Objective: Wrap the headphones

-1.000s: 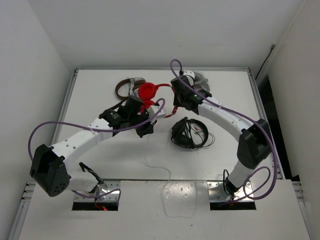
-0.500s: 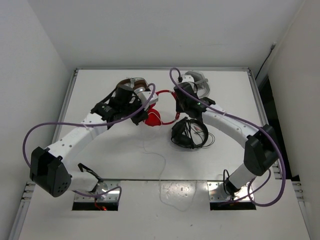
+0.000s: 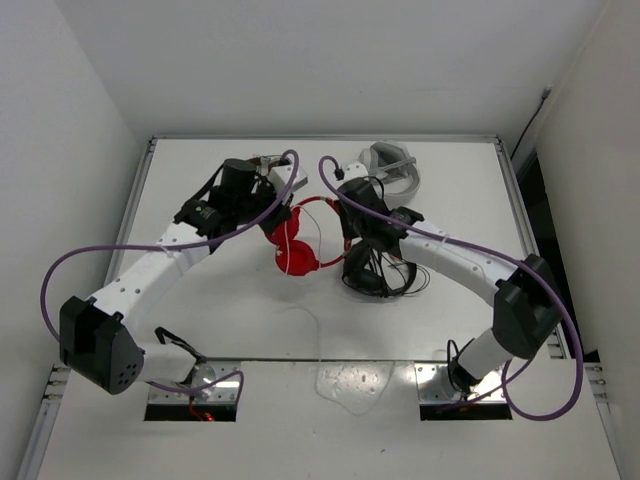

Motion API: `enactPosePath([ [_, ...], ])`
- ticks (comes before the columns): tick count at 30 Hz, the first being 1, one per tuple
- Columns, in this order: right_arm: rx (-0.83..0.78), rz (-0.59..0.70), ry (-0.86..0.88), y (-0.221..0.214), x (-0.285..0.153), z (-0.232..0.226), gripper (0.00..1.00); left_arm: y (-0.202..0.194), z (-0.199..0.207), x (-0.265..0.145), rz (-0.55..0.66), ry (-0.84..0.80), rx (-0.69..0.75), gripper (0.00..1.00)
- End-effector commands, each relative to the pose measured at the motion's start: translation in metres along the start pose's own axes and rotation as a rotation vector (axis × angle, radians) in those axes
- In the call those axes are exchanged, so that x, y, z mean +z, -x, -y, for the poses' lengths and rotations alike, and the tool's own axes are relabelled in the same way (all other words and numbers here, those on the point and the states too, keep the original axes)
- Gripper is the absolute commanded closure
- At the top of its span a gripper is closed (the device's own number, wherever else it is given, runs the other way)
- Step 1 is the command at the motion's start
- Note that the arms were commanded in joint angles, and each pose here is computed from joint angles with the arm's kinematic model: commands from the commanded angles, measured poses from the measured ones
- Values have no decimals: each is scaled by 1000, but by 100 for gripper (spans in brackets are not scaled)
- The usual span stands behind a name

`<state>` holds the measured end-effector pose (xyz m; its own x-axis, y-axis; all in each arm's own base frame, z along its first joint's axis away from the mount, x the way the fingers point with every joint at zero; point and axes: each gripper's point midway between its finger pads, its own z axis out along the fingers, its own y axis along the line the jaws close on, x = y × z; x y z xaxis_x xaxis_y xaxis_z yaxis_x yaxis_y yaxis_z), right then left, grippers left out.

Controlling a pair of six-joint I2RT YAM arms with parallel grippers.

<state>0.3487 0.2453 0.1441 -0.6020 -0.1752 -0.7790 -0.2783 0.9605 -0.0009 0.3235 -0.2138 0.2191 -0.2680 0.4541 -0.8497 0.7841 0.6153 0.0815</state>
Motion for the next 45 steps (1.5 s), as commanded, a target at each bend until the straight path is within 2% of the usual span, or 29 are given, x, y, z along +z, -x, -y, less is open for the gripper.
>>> enactPosePath([
  [1, 28, 171, 27, 45, -21, -7, 100, 34, -26, -17, 106, 81, 5, 100],
  [4, 25, 180, 21, 47, -25, -1, 100, 34, -27, -17, 103, 90, 4, 100],
  [19, -26, 161, 97, 44, -35, -7, 100, 16, -95, -39, 93, 338, -28, 100],
  [23, -30, 160, 98, 42, -36, -3, 100, 14, -102, -42, 91, 350, -29, 100],
  [26, -25, 160, 91, 43, -38, 2, 100, -5, -106, -41, 59, 344, -31, 100],
  [36, 58, 170, 47, 60, -34, 26, 100, -76, -75, -18, -48, 217, -102, 100],
  [40, 86, 161, 19, 61, -29, 39, 100, -96, -54, -10, -39, 146, -132, 93],
  [45, 129, 159, -28, 62, -23, 50, 100, -99, -41, -10, -6, 115, -174, 76],
])
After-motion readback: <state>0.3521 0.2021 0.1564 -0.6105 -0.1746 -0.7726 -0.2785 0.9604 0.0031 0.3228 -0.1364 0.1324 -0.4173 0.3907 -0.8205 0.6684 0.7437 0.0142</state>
